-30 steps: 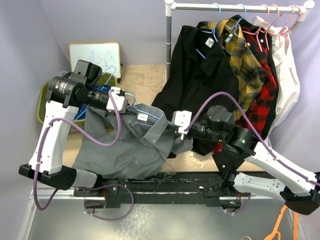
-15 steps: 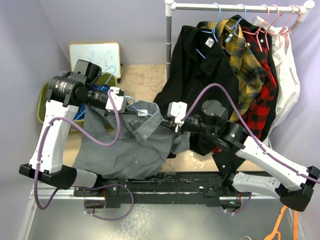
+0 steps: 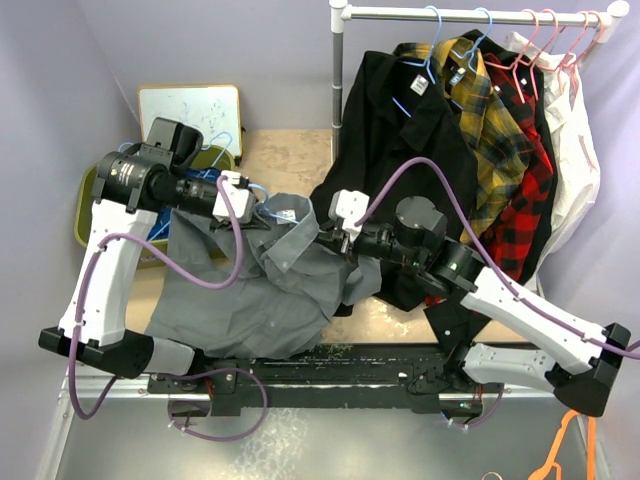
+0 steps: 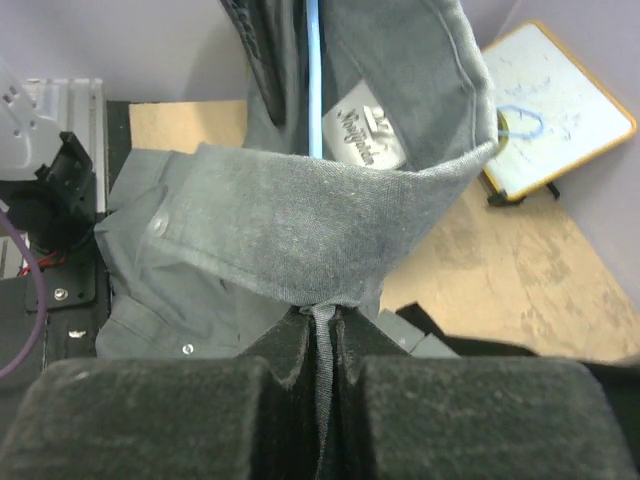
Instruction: Place the shirt on the hanger
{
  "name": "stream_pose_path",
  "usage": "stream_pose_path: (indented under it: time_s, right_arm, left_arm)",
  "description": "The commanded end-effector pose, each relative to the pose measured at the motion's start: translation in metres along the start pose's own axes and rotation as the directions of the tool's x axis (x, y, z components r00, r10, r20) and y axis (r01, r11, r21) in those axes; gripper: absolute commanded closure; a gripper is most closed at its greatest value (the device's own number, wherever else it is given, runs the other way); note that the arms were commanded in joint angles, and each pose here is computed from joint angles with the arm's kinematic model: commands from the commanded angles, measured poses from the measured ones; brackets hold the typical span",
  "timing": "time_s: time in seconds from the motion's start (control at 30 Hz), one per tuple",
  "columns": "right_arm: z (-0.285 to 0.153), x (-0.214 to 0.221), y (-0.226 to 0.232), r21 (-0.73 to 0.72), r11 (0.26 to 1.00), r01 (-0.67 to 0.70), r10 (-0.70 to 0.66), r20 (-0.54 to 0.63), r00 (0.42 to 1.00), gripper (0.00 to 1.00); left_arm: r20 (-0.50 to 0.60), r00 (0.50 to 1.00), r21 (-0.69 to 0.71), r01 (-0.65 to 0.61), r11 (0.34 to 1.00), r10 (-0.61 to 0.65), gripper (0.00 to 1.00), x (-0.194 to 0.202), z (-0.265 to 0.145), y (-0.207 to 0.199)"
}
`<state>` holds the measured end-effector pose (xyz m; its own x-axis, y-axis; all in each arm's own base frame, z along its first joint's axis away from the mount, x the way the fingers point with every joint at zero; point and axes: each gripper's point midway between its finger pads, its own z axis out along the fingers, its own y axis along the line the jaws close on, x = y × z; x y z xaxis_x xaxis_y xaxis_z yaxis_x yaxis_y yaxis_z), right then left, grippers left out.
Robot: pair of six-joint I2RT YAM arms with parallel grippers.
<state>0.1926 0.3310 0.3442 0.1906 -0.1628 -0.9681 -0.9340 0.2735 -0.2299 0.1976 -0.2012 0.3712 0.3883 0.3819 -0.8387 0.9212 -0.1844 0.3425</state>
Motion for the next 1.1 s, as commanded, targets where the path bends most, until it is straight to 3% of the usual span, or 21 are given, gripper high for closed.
stream_pose_path:
  time_s: [0.0,0.03,0.07,0.13,0.47,0.57,0.73,0.87,0.9,1.07]
  right_arm:
    - [-0.029,-0.023,-0.027,0.229,0.966,-0.124,0.097,0.123,0.988,1.0]
    - [-0.039,-0.009,-0.031,0.287,0.944,-0.161,0.133,0.114,0.985,1.0]
    - [-0.051,-0.007,-0.032,0.322,0.927,-0.194,0.161,0.127,0.979,1.0]
    - [-0.07,0.0,-0.031,0.362,0.9,-0.242,0.206,0.137,0.969,1.0]
    - [-0.124,0.024,-0.037,0.52,0.759,-0.392,0.347,0.187,0.919,1.0]
    - [-0.148,0.003,-0.057,0.613,0.687,-0.39,0.327,0.218,0.92,1.0]
    - [-0.198,-0.043,-0.082,0.747,0.608,-0.27,0.304,0.095,0.948,1.0]
    - [-0.243,-0.081,-0.093,0.808,0.539,-0.237,0.268,0.102,0.958,1.0]
    - [-0.253,-0.088,-0.096,0.822,0.52,-0.232,0.259,0.106,0.96,1.0]
    - [-0.264,-0.115,-0.115,0.873,0.455,-0.176,0.226,0.078,0.971,1.0]
  left_arm:
    - [-0.041,0.999,-0.096,0.021,0.995,-0.025,0.39,0.001,-0.002,0.021]
    - [-0.087,0.995,-0.124,0.034,0.992,-0.045,0.29,0.01,-0.005,0.023]
    - [-0.123,0.99,-0.145,0.045,0.988,-0.063,0.1,0.018,-0.008,0.024]
    - [-0.184,0.978,-0.179,0.064,0.982,-0.097,0.0,0.033,-0.012,0.024]
    - [-0.14,0.974,-0.267,0.134,0.954,-0.176,0.01,0.016,-0.021,0.024]
    - [-0.136,0.965,-0.425,0.149,0.893,-0.226,0.01,0.005,-0.041,0.05]
    - [-0.126,0.934,-0.82,0.092,0.565,-0.335,0.01,0.002,-0.121,0.107]
    - [0.096,0.888,-0.983,0.154,0.095,-0.45,0.01,0.01,-0.19,0.125]
    - [0.142,0.876,-0.985,0.172,0.023,-0.46,0.01,0.012,-0.199,0.122]
    - [0.241,0.848,-0.97,0.22,-0.1,-0.473,0.01,0.011,-0.218,0.102]
